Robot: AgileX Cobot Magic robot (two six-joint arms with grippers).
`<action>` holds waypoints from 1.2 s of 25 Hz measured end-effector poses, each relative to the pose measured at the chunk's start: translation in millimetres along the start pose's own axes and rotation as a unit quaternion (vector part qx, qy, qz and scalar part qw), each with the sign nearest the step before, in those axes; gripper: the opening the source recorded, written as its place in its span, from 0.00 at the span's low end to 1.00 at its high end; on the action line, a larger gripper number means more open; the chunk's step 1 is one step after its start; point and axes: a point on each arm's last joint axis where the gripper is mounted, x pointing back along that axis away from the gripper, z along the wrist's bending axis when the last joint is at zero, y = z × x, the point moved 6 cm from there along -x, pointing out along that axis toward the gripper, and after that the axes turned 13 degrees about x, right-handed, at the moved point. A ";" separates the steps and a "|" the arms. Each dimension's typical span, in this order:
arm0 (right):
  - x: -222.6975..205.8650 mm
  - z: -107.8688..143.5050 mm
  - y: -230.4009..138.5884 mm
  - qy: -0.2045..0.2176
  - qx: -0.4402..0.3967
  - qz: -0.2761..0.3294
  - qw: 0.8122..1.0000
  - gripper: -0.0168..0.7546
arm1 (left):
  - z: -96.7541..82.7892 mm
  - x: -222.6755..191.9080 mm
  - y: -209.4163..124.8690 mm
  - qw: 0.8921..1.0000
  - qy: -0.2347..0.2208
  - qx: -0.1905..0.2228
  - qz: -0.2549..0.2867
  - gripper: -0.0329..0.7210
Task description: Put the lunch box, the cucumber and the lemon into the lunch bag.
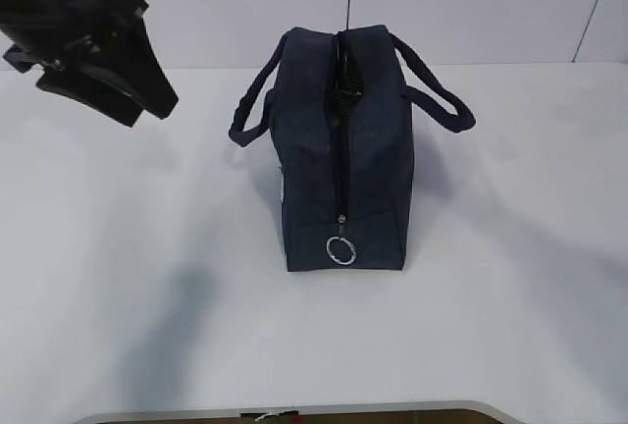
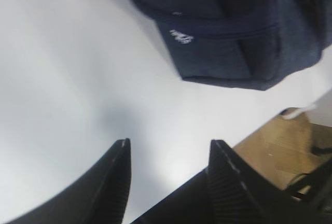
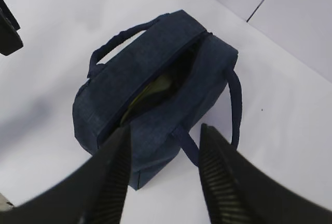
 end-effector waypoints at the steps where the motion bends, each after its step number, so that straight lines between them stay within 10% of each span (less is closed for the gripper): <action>1: 2.1 1.7 -3.1 -0.004 0.001 -0.014 1.000 0.48 | 3.3 3.4 -0.9 1.000 0.016 0.004 -0.003 0.51; 13: -8.7 49.7 -63.2 -0.012 -0.015 -0.187 0.982 0.48 | -2.4 61.8 -29.9 0.995 0.071 -0.014 -0.071 0.44; 30: -83.3 82.9 -99.8 0.017 -0.051 -0.173 0.983 0.48 | -0.8 138.4 -108.9 0.972 0.142 -0.075 -0.169 0.43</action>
